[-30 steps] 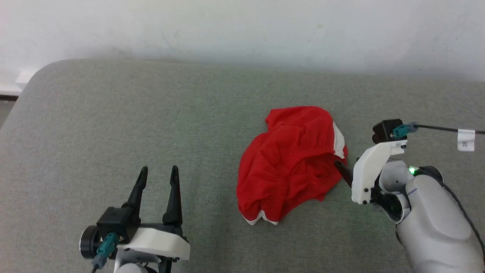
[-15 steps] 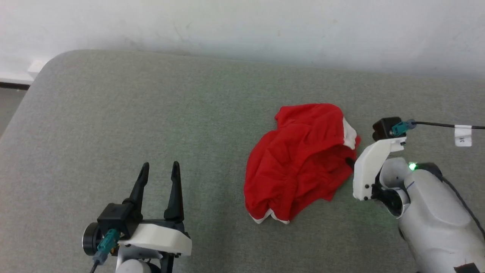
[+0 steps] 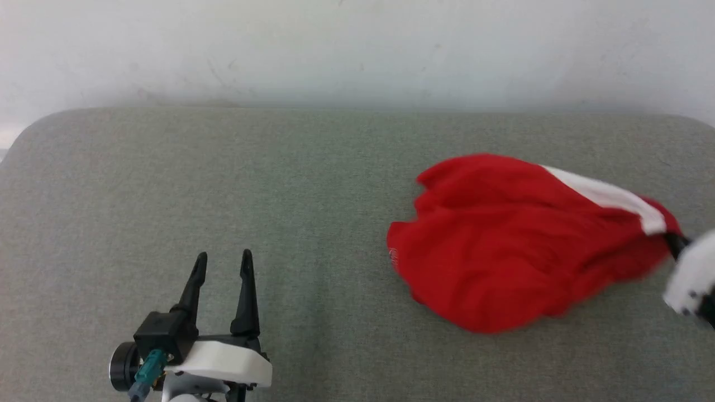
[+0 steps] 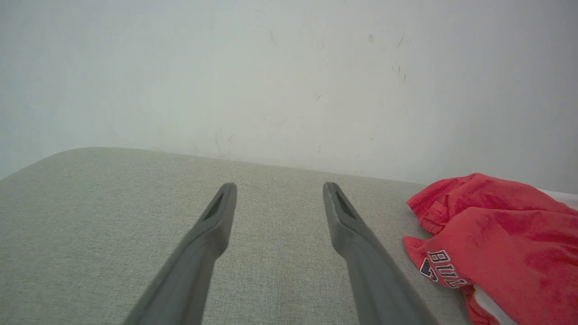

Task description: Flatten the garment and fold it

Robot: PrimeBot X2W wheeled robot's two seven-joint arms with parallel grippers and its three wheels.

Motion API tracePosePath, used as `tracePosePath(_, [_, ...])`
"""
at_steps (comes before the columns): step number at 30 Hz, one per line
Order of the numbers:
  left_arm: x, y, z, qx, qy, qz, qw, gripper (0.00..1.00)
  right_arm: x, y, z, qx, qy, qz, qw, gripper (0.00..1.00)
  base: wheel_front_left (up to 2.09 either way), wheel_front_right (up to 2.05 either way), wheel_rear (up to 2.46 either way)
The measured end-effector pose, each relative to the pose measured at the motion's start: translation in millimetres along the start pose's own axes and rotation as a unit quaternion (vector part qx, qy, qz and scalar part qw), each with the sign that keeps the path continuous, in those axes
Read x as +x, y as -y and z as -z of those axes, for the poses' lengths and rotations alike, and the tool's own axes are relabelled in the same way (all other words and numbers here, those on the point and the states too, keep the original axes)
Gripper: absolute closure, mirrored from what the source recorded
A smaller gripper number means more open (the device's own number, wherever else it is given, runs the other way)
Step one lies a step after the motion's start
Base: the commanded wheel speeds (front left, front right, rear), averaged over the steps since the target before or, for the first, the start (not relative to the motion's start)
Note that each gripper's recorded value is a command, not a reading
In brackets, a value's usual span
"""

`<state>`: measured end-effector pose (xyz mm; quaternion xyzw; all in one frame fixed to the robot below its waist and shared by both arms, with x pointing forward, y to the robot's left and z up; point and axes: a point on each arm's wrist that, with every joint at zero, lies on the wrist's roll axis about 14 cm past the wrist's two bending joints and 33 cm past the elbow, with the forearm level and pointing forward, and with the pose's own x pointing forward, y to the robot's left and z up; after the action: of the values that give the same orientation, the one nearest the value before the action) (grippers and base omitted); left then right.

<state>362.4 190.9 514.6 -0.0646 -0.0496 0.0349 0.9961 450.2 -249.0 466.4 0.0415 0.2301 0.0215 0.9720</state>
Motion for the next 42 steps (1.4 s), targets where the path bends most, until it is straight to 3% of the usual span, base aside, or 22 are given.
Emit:
tracePosePath(5, [3,5,1,0.0,0.0,0.008,1.0,0.0,-34,59,61,0.058,-0.064,0.083,0.993,1.0,0.0,0.0,0.0])
tracePosePath(6, [3,6,2,0.001,-0.001,0.009,1.0,0.0,-37,62,69,0.066,-0.07,0.091,0.991,0.73,0.0,0.0,0.0])
tracePosePath(7, [3,6,3,0.001,-0.003,0.01,1.0,0.0,-39,61,75,0.07,-0.071,0.093,0.991,0.0,0.0,0.0,0.0])
tracePosePath(10, [3,7,5,0.002,-0.006,0.013,1.0,0.0,-37,50,71,0.088,-0.041,0.089,0.991,0.0,0.0,0.0,0.0])
tracePosePath(13, [3,7,5,0.002,-0.006,0.012,1.0,0.0,-39,48,41,0.09,0.032,0.091,0.991,0.0,0.0,0.0,0.0])
tracePosePath(18, [0,6,2,0.001,-0.002,0.011,1.0,0.0,-48,26,1,0.053,0.105,0.067,0.991,0.0,0.0,0.0,0.0])
tracePosePath(23, [-2,5,-1,0.001,0.002,0.009,1.0,0.0,-44,-51,8,-0.008,0.044,-0.047,0.998,0.0,0.0,0.0,0.0])
tracePosePath(28, [-4,8,2,-0.003,-0.003,0.013,1.0,0.0,-44,-111,32,-0.073,-0.036,-0.139,0.987,0.0,0.0,0.0,0.0])
tracePosePath(34, [-3,12,11,-0.008,-0.017,0.016,1.0,0.0,-23,-142,40,-0.13,-0.091,-0.188,0.969,0.0,0.0,0.0,0.0])
tracePosePath(40, [4,12,15,-0.014,-0.021,0.01,1.0,0.0,0,-148,68,-0.163,-0.165,-0.204,0.951,0.0,0.0,0.0,0.0])
tracePosePath(41, [4,11,16,-0.015,-0.023,0.007,1.0,0.0,4,-149,69,-0.165,-0.168,-0.207,0.95,0.57,0.0,0.0,0.0])
tracePosePath(42, [4,9,17,-0.016,-0.024,0.004,1.0,0.0,8,-150,67,-0.168,-0.167,-0.208,0.949,0.93,0.0,0.0,0.0])
